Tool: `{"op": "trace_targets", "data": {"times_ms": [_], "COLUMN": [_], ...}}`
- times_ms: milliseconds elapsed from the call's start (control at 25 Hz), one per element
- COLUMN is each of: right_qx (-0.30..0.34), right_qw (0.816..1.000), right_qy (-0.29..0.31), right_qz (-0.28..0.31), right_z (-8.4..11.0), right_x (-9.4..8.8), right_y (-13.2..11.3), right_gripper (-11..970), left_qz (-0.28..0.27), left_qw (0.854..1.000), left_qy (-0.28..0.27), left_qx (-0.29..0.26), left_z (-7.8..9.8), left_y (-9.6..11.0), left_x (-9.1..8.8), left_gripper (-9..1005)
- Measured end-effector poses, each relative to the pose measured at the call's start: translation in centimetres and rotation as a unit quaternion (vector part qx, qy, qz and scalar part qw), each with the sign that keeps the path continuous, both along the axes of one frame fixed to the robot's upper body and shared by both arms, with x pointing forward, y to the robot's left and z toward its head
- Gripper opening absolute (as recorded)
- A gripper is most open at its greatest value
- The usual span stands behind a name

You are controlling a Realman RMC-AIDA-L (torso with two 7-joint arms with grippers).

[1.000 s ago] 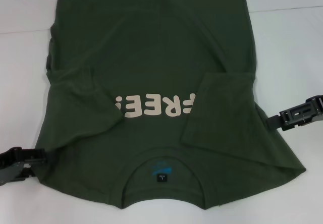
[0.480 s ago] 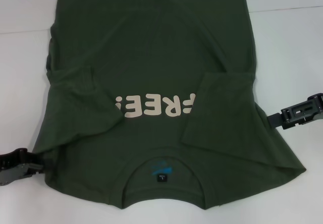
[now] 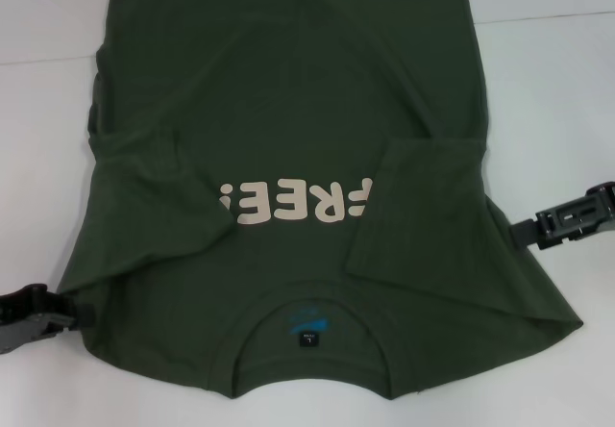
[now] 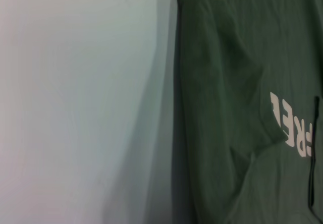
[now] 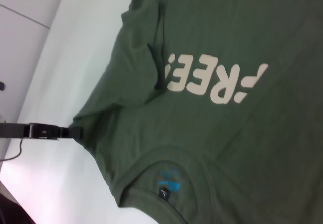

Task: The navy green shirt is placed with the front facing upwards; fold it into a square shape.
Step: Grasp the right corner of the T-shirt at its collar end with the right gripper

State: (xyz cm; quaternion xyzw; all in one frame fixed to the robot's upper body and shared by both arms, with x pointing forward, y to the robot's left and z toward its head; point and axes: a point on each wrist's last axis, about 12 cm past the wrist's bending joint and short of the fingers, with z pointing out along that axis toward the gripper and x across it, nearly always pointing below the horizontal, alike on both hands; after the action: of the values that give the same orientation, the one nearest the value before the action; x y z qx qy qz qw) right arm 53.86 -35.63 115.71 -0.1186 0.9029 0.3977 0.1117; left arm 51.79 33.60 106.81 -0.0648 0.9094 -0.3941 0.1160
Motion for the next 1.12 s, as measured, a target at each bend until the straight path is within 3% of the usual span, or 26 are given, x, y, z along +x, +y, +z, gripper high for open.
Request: {"op": "trace_targets", "data": {"times_ms": [480,1120], "right_qx": [-0.1,-0.114], "right_qw": [0.991,0.989], "right_qy": [0.094,0.09], "right_qz": [-0.002,-0.014], "right_z": [-1.4,-2.9], "right_x": [-2.4,-2.2], "right_y": [-3.1,-2.1], "right_gripper": [819,820], "left_qz": [0.01,0.013], "left_qw": [1.0,1.0], "left_qy": [-0.003,-0.007], "left_qx": [-0.005,-0.007], "left_z": [0.3,0.5], "left_y": [0.2,0.3], "left_x": [0.2,0.4], "left_gripper": [32,33]}}
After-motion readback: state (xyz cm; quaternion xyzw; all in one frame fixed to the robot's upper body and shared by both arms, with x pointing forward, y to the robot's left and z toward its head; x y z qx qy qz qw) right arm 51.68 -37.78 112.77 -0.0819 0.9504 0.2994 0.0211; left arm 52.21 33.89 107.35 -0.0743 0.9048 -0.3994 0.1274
